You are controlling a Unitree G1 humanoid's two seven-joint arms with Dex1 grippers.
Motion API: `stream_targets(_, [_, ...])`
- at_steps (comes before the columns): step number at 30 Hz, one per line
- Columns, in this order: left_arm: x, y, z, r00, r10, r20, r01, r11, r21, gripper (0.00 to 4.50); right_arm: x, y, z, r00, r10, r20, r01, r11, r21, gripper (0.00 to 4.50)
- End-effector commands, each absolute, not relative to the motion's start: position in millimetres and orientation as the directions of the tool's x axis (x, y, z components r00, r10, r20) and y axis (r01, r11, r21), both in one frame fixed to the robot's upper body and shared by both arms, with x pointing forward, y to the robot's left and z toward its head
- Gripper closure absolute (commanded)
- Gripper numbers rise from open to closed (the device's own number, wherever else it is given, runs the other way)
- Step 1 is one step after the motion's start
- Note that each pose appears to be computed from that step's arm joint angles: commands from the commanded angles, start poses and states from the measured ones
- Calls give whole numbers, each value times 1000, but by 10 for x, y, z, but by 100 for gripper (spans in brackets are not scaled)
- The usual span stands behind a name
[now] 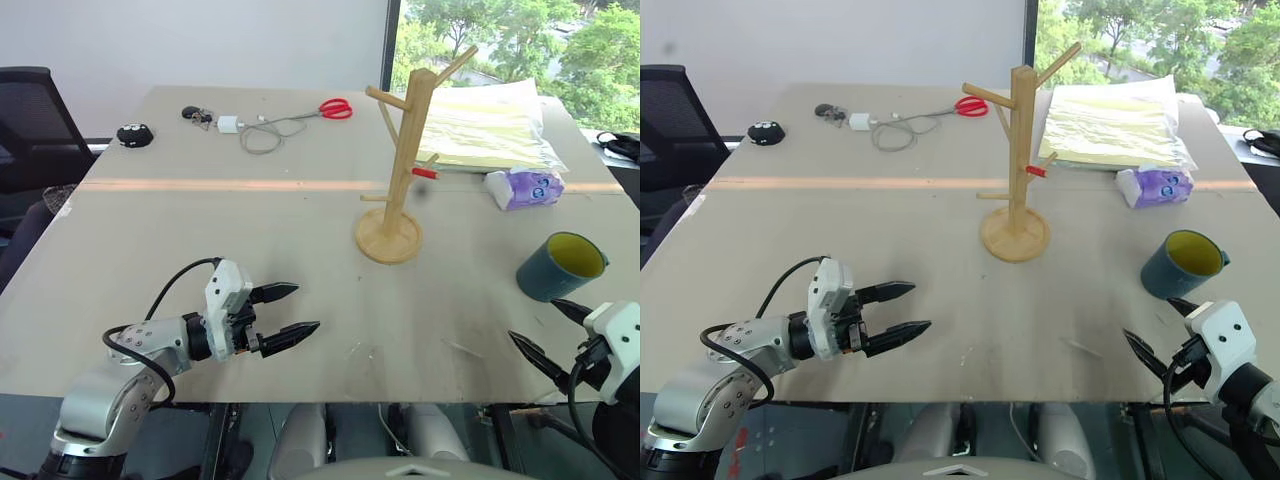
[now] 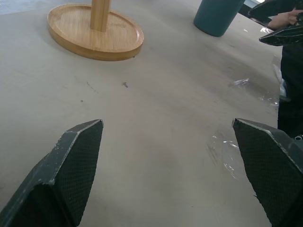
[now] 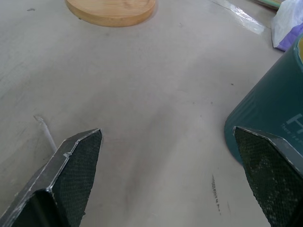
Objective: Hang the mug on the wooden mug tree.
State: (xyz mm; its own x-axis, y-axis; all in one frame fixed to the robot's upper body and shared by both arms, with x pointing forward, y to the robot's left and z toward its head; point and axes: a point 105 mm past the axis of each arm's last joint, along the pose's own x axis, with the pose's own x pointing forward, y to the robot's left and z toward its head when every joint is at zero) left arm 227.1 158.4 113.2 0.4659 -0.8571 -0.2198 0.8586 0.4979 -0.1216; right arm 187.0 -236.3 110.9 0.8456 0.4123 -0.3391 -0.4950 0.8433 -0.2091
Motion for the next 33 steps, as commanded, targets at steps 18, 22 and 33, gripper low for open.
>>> stream_targets(18, [1920, 1021, 1830, -66, -998, -20, 998, -66, -16, 2, 1934, -3621, 1165, 957, 82, -279, -145, 965, -216, 0])
stream_targets(22, [1825, 1015, 1809, -53, -998, -16, 998, -53, -20, 2, 2186, -3623, 1199, 966, 88, -245, -144, 964, -224, 0])
stream_targets(33, [1742, 964, 1842, 3, -1000, -6, 1000, 3, -1, 2, 2564, -3472, 1345, 980, 101, -172, -137, 967, -216, 0])
